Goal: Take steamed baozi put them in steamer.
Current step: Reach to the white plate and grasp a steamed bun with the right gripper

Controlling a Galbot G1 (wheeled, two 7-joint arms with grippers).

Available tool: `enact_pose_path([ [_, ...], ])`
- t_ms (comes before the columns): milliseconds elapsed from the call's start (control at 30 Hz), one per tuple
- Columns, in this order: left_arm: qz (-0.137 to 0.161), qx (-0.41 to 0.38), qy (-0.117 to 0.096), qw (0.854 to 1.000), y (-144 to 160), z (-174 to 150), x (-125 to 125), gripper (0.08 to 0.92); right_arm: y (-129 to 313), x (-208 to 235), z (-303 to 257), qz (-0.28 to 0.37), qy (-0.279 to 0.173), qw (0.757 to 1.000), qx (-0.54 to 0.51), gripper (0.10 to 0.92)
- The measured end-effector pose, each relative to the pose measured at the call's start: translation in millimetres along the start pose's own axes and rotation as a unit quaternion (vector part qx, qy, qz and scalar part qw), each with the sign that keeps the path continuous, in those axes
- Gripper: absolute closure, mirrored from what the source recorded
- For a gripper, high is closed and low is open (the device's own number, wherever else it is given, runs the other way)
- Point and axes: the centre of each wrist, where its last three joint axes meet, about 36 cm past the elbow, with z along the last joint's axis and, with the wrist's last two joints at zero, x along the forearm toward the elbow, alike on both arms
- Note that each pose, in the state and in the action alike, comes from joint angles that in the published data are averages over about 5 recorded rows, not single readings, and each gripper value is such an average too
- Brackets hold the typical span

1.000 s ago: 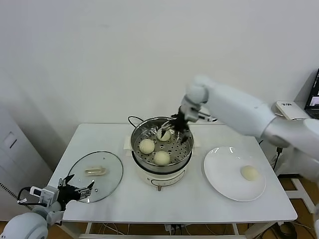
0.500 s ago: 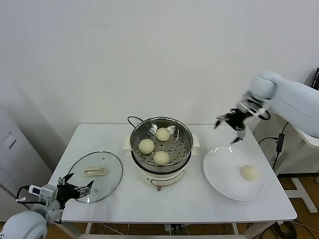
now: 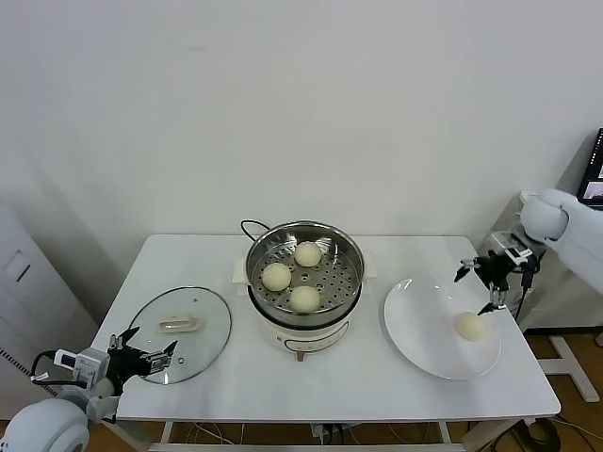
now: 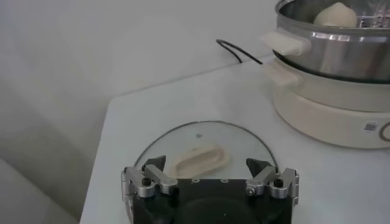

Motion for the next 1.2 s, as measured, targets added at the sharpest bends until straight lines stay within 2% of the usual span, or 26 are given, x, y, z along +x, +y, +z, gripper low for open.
enact_pose_path([
  [667, 0.004, 0.002, 0.003, 1.0, -2.1, 1.8, -4.7, 0.177, 12.4, -73.5, 21.2, -0.007, 0.038, 0.999, -0.025, 0.208],
  [767, 0.004, 0.001, 0.003, 1.0, -1.7, 1.9, -5.8, 0.177, 13.5, -81.0, 21.3, -0.009, 0.042, 0.999, -0.027, 0.261],
  [1033, 0.008, 0.001, 0.001, 1.0, -3.7, 0.6, -9.2, 0.177, 13.5, -89.8, 20.7, -0.005, 0.046, 0.998, -0.033, 0.493],
  [1200, 0.007, 0.001, 0.0, 1.0, -4.0, -1.0, -9.1, 0.177, 13.4, -85.0, 20.8, -0.004, 0.047, 0.998, -0.039, 0.601],
])
